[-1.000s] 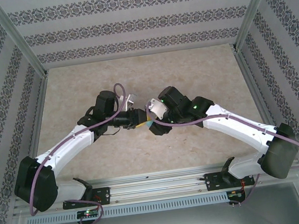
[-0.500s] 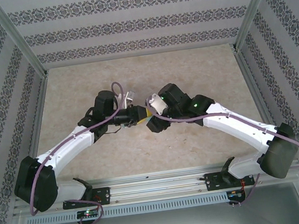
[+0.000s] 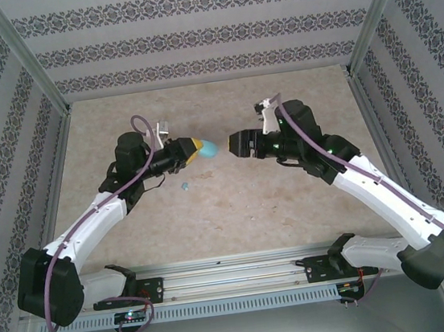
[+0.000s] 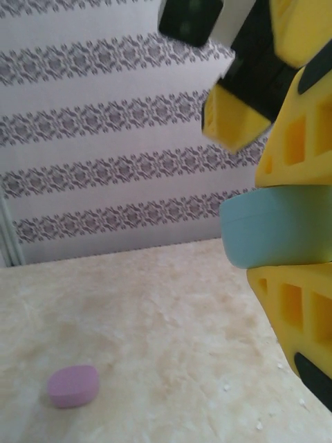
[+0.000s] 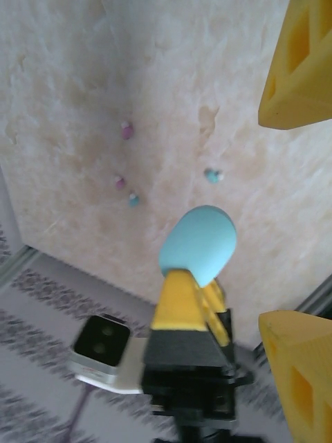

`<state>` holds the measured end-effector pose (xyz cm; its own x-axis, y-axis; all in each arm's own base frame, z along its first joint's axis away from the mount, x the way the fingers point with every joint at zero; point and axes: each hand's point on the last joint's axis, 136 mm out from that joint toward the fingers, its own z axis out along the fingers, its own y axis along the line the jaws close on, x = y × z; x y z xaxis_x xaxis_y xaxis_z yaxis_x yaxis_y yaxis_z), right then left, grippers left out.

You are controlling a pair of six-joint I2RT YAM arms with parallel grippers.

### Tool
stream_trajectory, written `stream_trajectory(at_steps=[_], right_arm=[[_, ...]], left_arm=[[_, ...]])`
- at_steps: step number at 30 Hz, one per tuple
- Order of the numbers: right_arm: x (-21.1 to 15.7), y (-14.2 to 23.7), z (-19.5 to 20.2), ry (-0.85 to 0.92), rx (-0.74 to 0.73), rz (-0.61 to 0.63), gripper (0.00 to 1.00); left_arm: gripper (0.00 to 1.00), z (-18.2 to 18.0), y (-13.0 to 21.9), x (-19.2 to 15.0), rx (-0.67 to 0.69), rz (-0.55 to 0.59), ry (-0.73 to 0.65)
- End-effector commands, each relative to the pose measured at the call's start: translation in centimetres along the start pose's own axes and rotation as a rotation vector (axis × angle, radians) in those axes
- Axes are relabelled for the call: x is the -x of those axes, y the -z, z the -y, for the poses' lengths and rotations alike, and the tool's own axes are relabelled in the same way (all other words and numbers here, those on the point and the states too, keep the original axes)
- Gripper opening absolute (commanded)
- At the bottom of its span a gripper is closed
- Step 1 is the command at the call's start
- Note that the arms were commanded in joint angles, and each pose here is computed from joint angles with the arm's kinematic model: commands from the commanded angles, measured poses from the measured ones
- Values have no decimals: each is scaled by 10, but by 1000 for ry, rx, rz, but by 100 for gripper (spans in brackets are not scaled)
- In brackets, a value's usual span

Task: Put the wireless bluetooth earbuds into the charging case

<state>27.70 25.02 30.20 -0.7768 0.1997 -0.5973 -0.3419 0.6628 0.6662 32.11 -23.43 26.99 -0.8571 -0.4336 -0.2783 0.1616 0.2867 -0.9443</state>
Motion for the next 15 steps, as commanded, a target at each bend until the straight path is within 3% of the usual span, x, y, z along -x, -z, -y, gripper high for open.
stream_trajectory(at_steps=[1, 15], right_arm=[[5, -14, -23, -177, 150, -14, 70], [11, -52, -37, -382, 318, -47, 70]], left_arm=[[17, 26, 7, 17, -112, 76, -7], [17, 48, 8, 32, -190, 127, -7]])
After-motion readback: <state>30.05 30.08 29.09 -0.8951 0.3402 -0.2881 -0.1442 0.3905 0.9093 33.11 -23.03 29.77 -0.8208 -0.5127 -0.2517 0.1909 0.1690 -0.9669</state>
